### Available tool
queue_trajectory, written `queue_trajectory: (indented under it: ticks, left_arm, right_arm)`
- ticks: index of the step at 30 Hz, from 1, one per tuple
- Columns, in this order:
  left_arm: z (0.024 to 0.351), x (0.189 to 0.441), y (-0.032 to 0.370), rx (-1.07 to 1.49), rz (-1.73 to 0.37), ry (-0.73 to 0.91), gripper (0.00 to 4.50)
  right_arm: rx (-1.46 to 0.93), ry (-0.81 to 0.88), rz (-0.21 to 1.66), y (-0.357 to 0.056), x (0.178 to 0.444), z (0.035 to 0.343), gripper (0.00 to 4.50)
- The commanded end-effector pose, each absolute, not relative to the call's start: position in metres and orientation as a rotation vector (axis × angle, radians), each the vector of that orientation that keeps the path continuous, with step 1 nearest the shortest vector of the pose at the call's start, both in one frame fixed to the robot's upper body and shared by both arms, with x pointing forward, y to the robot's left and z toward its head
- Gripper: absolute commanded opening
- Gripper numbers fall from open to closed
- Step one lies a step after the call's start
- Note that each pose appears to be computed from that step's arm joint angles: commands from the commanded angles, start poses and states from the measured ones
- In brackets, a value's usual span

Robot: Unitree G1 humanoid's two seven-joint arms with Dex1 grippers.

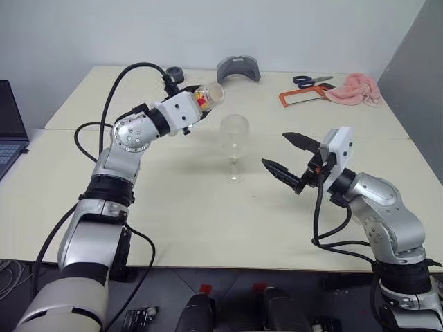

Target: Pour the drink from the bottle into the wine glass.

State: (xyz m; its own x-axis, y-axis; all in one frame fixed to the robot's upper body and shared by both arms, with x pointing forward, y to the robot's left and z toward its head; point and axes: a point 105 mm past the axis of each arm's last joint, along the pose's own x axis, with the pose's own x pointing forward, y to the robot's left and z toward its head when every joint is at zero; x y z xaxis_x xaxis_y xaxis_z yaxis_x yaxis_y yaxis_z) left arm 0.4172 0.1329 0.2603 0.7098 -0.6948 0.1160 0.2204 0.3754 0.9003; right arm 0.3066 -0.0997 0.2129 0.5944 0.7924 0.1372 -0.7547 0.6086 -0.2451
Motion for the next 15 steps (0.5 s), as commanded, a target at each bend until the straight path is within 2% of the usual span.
queue_trajectory:
  ticks: [1, 15]
  left_arm:
    - [0.283, 0.412, 0.127, 1.114, -0.598, -0.648, 1.69]
    - [0.291, 0.415, 0.113, 1.299, -0.563, -0.755, 1.69]
  right_arm:
    - [-0.176, -0.302, 0.906, -0.101, 0.301, 0.225, 4.5]
    - [-0.16, -0.308, 0.902, -0.097, 0.3, 0.226, 4.5]
